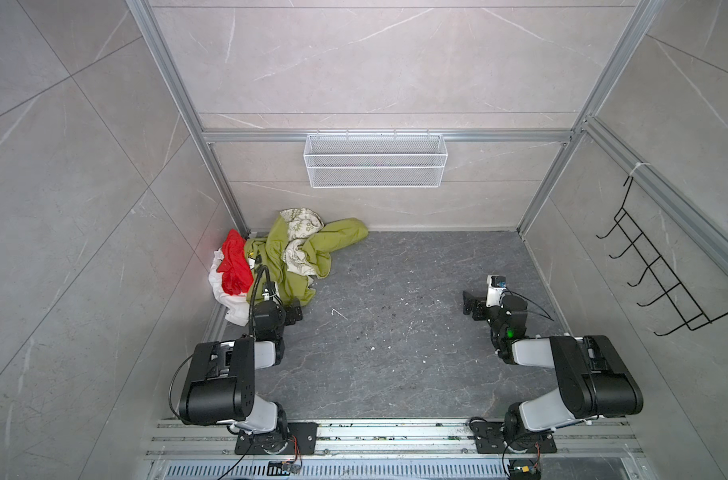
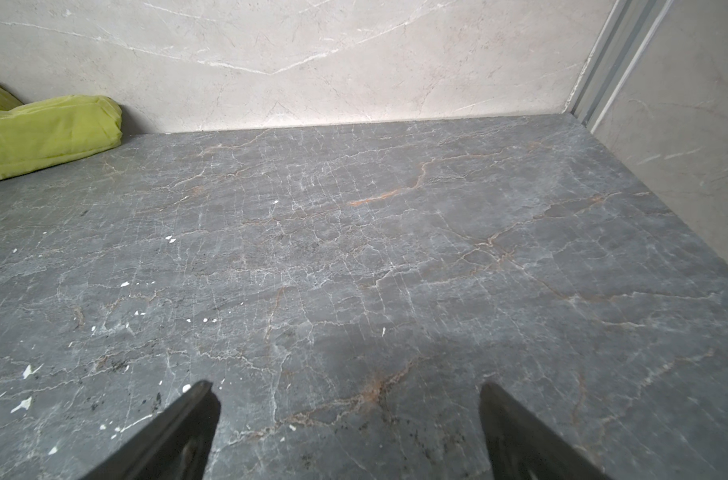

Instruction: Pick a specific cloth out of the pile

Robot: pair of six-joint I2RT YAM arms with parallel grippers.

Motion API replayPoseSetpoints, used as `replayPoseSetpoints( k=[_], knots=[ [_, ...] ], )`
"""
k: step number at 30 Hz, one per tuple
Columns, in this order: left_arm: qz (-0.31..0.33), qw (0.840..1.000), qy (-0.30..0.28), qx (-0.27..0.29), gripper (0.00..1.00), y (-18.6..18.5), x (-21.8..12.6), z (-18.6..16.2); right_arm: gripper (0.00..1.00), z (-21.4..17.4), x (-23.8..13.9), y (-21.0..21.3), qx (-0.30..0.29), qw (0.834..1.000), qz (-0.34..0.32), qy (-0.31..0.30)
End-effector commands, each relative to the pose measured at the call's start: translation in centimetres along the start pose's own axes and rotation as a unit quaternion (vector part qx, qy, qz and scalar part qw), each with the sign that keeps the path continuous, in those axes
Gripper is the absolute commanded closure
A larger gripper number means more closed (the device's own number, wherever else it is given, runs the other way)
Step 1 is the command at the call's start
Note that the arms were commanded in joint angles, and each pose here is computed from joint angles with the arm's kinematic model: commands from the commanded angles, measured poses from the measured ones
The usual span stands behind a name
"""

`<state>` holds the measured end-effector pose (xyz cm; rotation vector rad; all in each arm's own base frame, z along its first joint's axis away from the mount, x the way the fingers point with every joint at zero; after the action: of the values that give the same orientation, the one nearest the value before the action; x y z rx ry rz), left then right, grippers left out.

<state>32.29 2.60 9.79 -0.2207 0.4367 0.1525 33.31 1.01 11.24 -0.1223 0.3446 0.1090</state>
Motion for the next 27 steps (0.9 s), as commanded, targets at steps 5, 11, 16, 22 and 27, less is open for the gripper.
replayPoseSetpoints(
  k=[5, 11, 16, 22, 27],
  knots=[
    [-0.005, 1.0, -0.027, 0.008, 0.0, -0.32, 0.13, 1.27, 0.01, 0.26, -0.14, 0.06, -0.006, 1.0, 0.004, -0.011],
    [-0.005, 1.0, -0.028, 0.008, 0.0, -0.31, 0.13, 1.28, 0.01, 0.27, -0.18, 0.04, -0.005, 1.0, 0.003, -0.012],
    [-0.005, 1.0, -0.027, 0.008, 0.0, -0.32, 0.13, 1.24, 0.01, 0.29, -0.15, 0.03, -0.005, 1.0, 0.003, -0.012],
    [-0.005, 1.0, -0.028, 0.007, 0.0, -0.31, 0.14, 1.29, 0.01, 0.27, -0.11, 0.04, -0.004, 1.0, 0.003, -0.011],
    [-0.016, 0.999, -0.03, 0.0, 0.0, -0.13, 0.01, 1.29, 0.01, 0.26, -0.12, 0.0, -0.003, 1.0, 0.002, -0.011]
  ],
)
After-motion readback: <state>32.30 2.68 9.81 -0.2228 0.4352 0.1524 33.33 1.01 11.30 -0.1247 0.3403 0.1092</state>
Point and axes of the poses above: each gripper's point midway between its finger pads, its own x axis out along the fingers, its own y axis along the line the jaws close on, z = x × y, the point moved 6 cm from there along -x, back along the fingers, and after that the axes turned 10 degrees about -x, right-handed, at the moved point
